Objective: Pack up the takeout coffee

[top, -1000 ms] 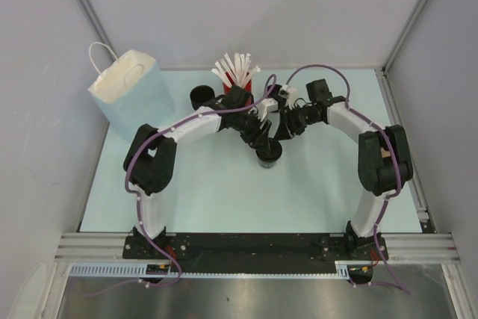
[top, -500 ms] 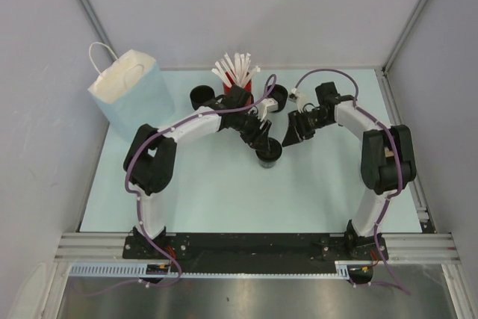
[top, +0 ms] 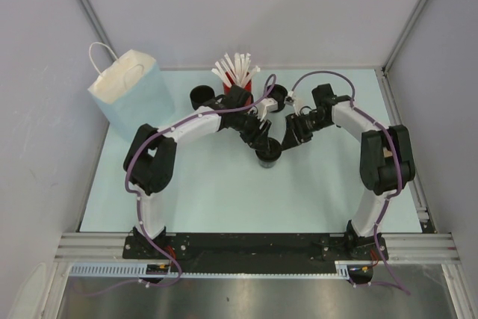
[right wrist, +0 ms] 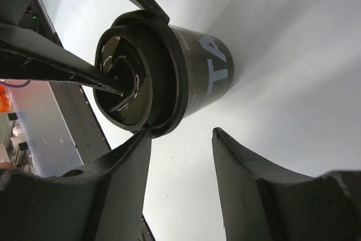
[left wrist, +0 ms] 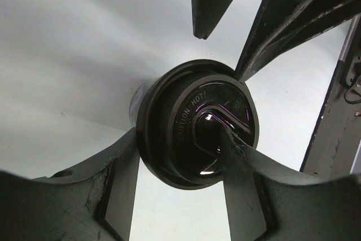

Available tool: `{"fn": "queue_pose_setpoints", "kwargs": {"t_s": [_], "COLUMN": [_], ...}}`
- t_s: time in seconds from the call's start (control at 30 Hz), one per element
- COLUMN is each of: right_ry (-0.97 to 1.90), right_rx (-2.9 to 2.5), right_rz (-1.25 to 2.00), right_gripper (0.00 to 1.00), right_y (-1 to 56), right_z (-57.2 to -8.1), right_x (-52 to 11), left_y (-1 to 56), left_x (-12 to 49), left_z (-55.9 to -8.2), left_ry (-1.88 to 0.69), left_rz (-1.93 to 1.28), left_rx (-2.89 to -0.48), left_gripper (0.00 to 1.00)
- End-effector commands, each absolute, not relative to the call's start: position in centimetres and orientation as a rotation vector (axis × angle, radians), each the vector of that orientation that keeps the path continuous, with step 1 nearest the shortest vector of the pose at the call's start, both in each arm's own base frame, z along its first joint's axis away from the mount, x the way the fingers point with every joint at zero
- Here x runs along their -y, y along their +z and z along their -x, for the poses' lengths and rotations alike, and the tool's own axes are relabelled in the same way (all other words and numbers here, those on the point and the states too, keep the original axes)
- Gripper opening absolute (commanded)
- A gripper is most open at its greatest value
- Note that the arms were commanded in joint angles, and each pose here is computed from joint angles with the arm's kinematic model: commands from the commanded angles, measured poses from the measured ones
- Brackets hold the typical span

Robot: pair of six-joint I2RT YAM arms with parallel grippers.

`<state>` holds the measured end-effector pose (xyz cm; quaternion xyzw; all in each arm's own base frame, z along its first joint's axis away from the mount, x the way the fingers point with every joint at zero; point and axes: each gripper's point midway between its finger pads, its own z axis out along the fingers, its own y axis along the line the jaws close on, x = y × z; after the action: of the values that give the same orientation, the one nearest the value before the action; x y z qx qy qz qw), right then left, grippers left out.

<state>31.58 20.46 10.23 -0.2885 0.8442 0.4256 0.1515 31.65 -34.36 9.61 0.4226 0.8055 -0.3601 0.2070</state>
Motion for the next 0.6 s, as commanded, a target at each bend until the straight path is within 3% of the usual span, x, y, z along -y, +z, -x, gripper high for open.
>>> {"fn": "queue_pose_setpoints", "kwargs": {"t_s": [0.0, 0.57], "right_ry": [1.180, 0.808], "right_rx": [-2.425, -2.564], "right_rz": [0.845, 0.857], "right_gripper": [0.53, 0.52], "right_y": [10.1, 5.0], "right_z": [-31.3, -32.0], "right_x": [-20.7, -19.1], "left_y": [-1.0, -0.9], "left_x": [27.0, 26.5], "left_z": [-31.9, -31.6], "left_ry": [-0.512, -0.497], "left_rz": [-1.279, -1.285], "left_rx": [-2.541, -2.548], "left_gripper": [0.43, 0.43]}}
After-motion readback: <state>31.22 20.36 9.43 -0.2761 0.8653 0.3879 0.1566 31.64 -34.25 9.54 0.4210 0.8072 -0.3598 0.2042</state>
